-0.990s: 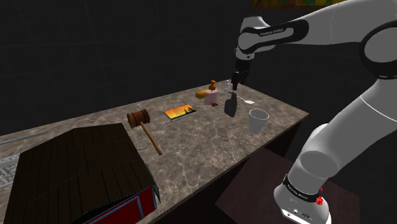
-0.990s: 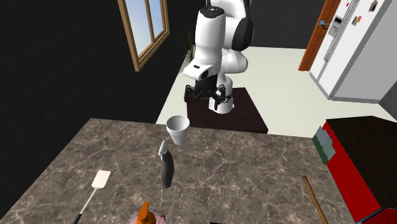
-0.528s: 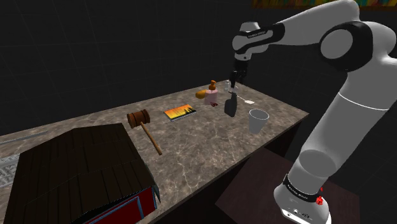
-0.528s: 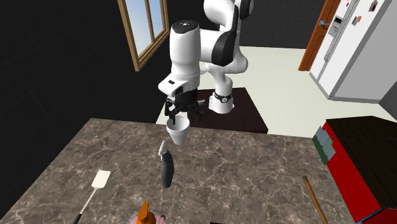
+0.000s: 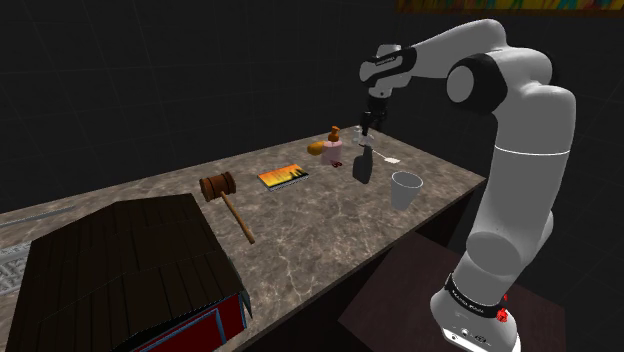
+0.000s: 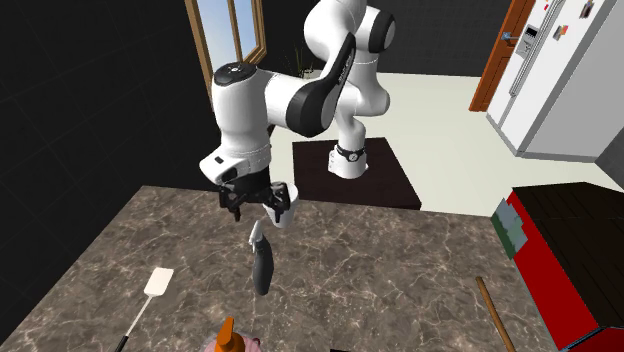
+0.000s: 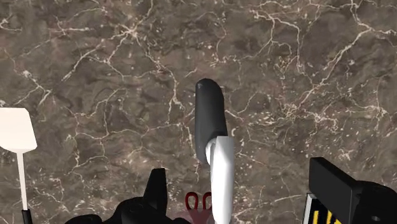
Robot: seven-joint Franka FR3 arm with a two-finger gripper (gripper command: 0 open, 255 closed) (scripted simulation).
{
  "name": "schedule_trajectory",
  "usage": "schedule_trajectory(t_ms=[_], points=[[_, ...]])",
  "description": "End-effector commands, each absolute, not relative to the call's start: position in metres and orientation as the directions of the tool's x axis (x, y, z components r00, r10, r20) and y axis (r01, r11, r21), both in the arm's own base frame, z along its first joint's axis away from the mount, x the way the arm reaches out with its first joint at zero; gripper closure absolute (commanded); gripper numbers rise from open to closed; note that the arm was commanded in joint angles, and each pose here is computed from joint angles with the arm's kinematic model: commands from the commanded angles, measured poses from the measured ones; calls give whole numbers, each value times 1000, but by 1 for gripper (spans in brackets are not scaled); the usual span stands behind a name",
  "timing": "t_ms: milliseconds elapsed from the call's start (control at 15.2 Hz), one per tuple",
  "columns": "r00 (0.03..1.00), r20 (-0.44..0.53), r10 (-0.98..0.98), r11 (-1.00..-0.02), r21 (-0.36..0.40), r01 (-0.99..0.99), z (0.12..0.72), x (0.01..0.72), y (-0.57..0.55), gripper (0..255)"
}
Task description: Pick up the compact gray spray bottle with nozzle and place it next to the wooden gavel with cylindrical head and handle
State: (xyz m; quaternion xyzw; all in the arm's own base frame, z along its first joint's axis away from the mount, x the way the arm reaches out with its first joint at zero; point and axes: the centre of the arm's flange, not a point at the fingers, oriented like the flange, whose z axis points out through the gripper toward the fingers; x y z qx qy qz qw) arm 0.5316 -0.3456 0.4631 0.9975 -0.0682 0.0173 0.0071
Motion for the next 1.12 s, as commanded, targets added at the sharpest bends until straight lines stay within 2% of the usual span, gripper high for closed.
schedule_trajectory(t_ms=[0,396,924,990,1056], points=[[989,37,-141,-990,10,-141,454,534,-351,0],[989,37,-141,-990,10,-141,424,535,-352,0],[989,37,-141,-990,10,-141,424,535,-352,0],[989,37,-141,-990,10,-141,424,535,-352,255],[989,37,-141,-990,10,-141,424,535,-352,255]])
